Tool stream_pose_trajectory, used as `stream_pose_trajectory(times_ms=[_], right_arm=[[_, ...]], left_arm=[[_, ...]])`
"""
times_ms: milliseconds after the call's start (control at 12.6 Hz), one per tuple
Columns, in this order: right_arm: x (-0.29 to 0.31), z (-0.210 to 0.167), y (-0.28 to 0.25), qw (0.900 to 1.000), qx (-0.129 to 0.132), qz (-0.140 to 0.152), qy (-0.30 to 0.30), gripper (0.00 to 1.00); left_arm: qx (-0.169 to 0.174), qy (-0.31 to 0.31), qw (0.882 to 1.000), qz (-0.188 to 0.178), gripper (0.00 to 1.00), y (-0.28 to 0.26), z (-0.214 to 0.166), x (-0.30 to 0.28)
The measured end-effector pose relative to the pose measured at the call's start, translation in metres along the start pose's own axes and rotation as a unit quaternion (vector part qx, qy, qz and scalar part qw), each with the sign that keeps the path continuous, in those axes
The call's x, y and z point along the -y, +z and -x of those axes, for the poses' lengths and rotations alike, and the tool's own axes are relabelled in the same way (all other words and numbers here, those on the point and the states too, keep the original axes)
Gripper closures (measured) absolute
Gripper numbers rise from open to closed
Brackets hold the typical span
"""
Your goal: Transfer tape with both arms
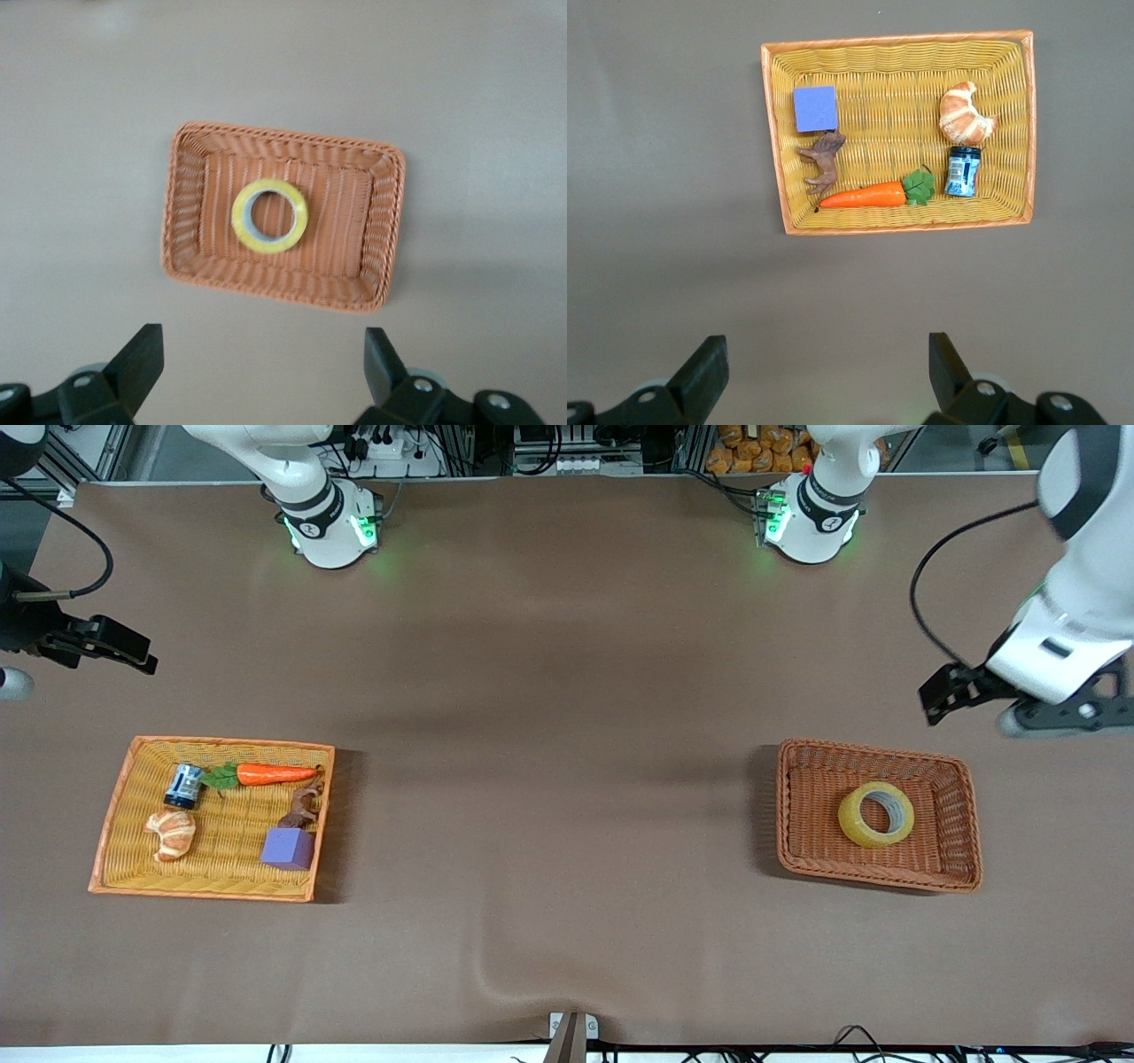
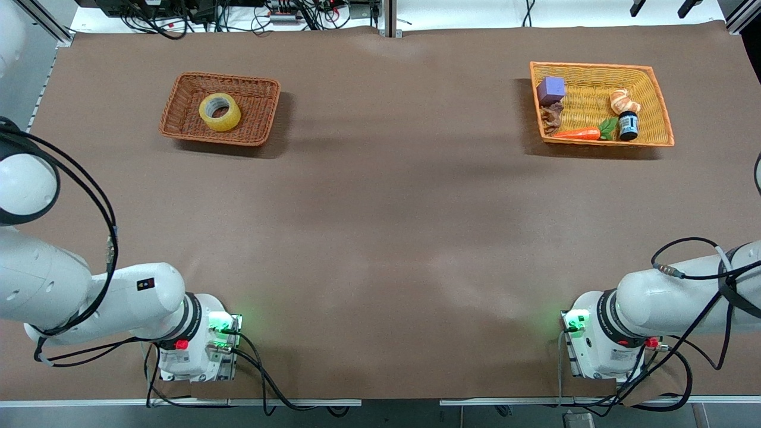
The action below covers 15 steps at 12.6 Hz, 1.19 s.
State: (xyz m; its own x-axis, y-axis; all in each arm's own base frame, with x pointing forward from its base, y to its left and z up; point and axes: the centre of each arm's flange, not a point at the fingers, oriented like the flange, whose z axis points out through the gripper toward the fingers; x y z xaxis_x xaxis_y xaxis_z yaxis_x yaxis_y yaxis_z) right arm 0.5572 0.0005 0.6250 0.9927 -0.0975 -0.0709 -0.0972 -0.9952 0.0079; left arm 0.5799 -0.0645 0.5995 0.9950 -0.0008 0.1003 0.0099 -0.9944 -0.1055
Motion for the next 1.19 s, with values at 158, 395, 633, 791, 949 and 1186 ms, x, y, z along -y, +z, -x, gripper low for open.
stream_pose_trajectory(times_ms=[158,395,633,791,949,1186], right_arm=[[0.0,0.001,0.001,1.0,0.004,0.0,0.0,0.0],[-0.001,0.001,0.001,1.0,0.006,0.001,0.001,0.0],[-0.002,0.005,0.0,1.0,0.014,0.001,0.002,0.0],[-0.004,0.006,-0.001,1.0,0.014,0.001,0.003,0.0],[-0.004,0.007,-0.002,1.0,0.014,0.001,0.003,0.0],[-0.004,0.007,-0.002,1.0,0.014,0.001,0.004,0.0]], left_arm=[[-0.006,-0.007,1.0,0.009,0.0,-0.024,0.005,0.004],[-0.005,-0.009,1.0,0.001,0.0,-0.048,0.021,0.004],[-0.02,0.002,1.0,0.005,0.0,-0.064,0.019,0.001],[-0.021,0.014,1.0,0.007,0.0,-0.068,0.012,0.014],[-0.006,0.023,1.0,0.007,0.0,-0.06,0.008,0.01],[0.005,0.023,1.0,0.017,0.0,-0.053,0.004,0.007]])
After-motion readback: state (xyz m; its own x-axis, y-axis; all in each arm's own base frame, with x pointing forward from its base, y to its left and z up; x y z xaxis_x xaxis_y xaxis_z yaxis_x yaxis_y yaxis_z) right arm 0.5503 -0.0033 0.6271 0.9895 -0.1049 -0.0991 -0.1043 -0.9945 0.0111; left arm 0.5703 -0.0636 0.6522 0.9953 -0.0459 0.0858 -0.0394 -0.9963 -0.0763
